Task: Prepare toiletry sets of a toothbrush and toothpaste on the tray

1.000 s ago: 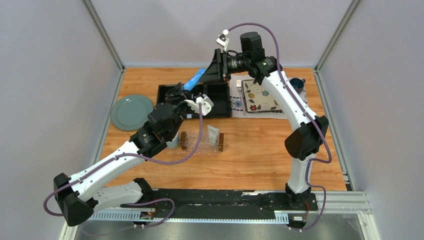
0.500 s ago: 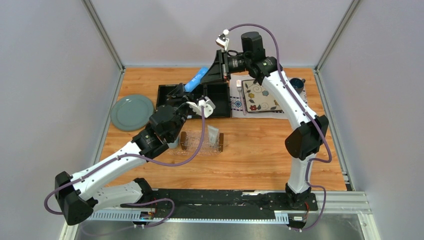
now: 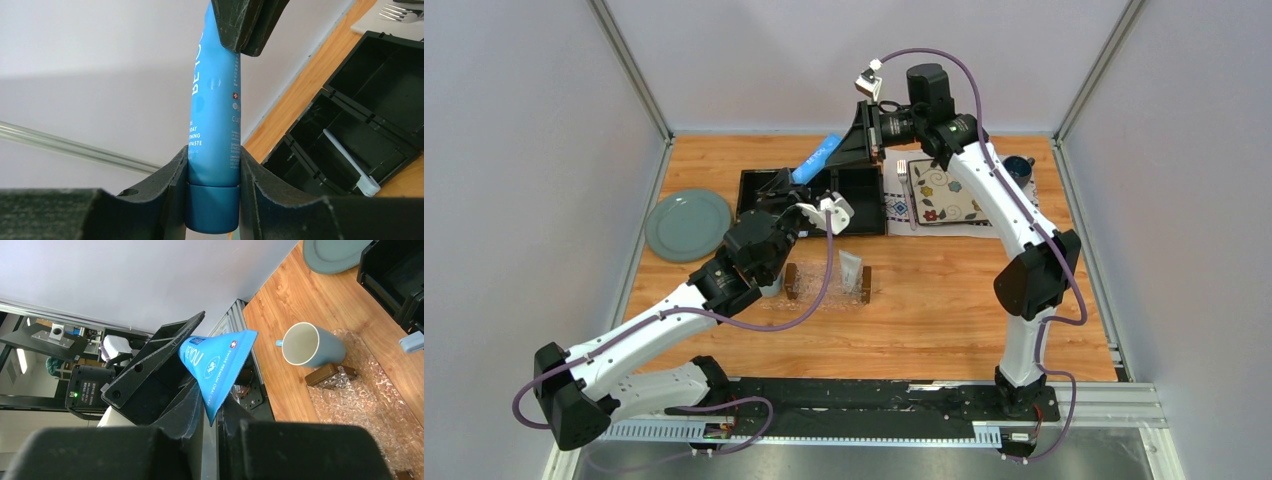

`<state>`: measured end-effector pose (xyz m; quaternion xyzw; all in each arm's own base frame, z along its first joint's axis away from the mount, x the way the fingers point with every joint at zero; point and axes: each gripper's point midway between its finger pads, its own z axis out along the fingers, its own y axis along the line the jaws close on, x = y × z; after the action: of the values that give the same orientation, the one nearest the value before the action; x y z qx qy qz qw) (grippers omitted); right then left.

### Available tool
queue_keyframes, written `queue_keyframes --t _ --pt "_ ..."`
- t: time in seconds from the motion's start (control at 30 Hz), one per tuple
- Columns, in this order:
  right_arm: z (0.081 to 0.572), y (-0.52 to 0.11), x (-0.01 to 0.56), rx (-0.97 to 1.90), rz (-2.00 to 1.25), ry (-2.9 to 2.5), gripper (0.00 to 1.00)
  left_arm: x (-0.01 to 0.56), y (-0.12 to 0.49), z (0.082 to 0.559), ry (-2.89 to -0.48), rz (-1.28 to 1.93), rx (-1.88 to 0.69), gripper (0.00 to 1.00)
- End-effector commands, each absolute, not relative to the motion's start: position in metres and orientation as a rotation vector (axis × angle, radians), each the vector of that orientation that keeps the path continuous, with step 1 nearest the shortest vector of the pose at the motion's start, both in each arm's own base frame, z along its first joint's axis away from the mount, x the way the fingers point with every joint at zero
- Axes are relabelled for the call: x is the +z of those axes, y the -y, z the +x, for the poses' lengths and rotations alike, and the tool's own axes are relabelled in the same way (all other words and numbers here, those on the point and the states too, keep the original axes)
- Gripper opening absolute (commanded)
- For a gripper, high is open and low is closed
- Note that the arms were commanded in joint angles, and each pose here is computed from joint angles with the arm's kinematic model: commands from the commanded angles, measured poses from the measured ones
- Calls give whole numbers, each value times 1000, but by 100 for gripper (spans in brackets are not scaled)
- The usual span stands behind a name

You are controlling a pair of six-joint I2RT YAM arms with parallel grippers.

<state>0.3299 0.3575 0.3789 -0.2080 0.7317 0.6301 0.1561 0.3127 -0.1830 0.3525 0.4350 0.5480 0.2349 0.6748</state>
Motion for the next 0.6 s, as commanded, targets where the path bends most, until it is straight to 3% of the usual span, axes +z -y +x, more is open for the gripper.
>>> queue_keyframes --t 0.0,0.03,0.13,0.17,0.23,0.57 --pt "337 -355 389 1738 -649 -2010 0 364 188 306 -1228 964 464 28" --pt "338 -353 389 1722 -637 -2021 0 365 189 306 -1232 962 455 40" --pt "340 -347 396 1680 -639 -2002 0 362 190 303 -1259 959 413 56" --pt "340 -346 397 1672 -640 -1998 0 363 189 302 -1274 954 396 67" --pt "342 -342 400 1657 -633 -1994 0 370 189 300 -1274 934 377 75" --pt "348 -323 421 1563 -629 -1939 0 363 183 296 -1358 927 287 77"
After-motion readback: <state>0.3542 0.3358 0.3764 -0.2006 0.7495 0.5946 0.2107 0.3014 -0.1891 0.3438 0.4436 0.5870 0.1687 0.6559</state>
